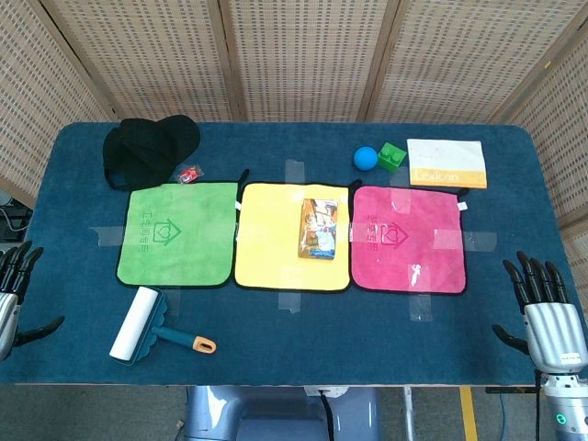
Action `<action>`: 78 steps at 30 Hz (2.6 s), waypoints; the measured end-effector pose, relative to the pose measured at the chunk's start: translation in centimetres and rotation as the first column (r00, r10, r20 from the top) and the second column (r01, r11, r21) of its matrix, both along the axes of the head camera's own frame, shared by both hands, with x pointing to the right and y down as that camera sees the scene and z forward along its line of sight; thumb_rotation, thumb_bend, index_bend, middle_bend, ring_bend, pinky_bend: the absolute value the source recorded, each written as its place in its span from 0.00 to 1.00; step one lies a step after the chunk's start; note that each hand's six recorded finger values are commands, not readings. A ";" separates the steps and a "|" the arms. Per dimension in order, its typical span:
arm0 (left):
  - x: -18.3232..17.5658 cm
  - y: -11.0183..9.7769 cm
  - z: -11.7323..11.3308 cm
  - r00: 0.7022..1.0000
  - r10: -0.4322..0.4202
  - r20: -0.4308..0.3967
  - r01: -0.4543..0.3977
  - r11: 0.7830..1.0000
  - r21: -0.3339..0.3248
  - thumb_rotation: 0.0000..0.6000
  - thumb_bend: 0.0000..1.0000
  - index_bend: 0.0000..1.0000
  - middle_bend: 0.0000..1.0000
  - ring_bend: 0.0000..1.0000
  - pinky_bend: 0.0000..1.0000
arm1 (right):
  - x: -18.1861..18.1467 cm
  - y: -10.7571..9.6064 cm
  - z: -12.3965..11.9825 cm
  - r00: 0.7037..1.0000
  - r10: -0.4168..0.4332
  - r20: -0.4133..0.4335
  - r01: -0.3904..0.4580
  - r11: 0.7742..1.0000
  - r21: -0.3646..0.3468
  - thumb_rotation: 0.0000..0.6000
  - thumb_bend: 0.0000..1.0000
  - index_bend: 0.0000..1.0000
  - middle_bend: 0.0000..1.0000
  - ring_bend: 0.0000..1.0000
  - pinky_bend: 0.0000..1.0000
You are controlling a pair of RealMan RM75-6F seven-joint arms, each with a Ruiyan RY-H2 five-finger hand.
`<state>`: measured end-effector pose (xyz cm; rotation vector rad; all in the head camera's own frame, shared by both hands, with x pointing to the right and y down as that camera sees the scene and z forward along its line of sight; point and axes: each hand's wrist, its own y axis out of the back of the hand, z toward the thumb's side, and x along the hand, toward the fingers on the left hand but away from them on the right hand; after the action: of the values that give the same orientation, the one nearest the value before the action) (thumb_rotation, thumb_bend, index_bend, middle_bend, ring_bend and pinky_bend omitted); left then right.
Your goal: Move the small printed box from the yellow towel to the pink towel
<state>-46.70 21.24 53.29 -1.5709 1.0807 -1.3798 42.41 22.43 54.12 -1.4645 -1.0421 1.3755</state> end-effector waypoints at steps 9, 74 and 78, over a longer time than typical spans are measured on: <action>0.0 -0.2 -0.2 1.000 -0.001 -0.010 0.001 1.000 0.015 1.00 0.00 0.00 0.00 0.00 0.00 | -0.9 -0.9 0.7 0.998 -0.063 -0.013 0.062 0.998 -0.022 1.00 0.44 0.00 0.00 0.00 0.00; -0.8 -2.0 4.2 0.997 -0.044 0.058 0.048 0.997 -0.068 1.00 0.00 0.00 0.00 0.00 0.00 | -29.1 -17.6 20.5 0.842 -0.539 0.022 0.483 0.734 -0.477 1.00 1.00 0.37 0.33 0.27 0.16; -0.8 -1.9 4.1 0.998 -0.043 0.056 0.047 0.997 -0.069 1.00 0.00 0.00 0.00 0.00 0.00 | -26.4 -17.5 20.3 0.833 -0.553 -0.017 0.472 0.726 -0.500 1.00 1.00 0.40 0.35 0.29 0.17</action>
<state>-47.47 19.31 57.40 -1.5584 1.0507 -1.4966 15.97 4.97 74.43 -1.7817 -0.1325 1.3478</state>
